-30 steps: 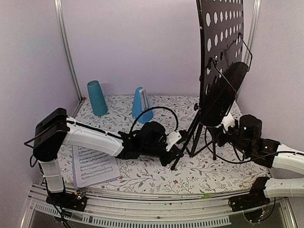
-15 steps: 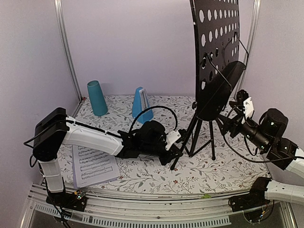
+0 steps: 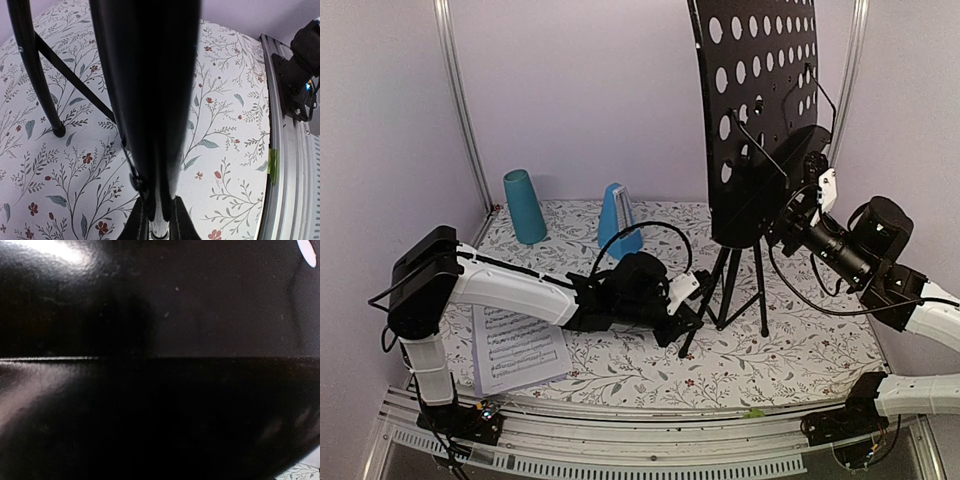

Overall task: Set up the instrument practice props
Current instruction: Open the music stand at the center of the board.

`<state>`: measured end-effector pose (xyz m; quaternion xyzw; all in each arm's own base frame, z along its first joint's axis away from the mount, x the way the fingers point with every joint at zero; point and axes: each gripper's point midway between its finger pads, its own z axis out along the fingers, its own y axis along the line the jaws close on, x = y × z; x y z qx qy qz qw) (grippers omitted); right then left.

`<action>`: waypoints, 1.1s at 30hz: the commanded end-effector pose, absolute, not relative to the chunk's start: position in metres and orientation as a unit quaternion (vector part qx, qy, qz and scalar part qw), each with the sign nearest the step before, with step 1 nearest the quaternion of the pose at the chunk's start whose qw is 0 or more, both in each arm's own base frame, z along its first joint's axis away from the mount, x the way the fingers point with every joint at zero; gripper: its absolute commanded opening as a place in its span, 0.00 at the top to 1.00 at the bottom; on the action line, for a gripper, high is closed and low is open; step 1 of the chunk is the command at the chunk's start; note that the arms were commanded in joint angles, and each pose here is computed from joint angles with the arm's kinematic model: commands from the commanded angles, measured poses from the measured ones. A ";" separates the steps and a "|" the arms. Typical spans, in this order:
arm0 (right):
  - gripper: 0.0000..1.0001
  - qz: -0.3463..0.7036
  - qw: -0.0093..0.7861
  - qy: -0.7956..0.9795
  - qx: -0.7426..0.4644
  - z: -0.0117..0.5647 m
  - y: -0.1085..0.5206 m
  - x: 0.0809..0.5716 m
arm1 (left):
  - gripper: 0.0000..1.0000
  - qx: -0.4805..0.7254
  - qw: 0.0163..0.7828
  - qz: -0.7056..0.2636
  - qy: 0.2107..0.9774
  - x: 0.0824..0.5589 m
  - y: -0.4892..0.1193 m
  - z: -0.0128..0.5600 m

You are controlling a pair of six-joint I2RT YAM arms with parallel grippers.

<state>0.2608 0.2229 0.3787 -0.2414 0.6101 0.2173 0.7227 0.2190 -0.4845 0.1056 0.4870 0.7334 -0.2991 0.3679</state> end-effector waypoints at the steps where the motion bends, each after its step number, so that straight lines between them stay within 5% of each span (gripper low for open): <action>1: 0.35 0.236 0.725 0.599 -0.246 0.368 0.230 0.261 | 1.00 0.502 0.284 -0.224 0.785 0.214 -0.446 0.042; 12: 0.31 0.274 0.734 0.580 -0.224 0.340 0.219 0.243 | 1.00 0.506 0.284 -0.223 0.784 0.215 -0.448 0.042; 33: 0.54 0.266 0.686 0.650 -0.193 0.316 0.235 0.278 | 1.00 0.513 0.279 -0.213 0.783 0.212 -0.446 0.039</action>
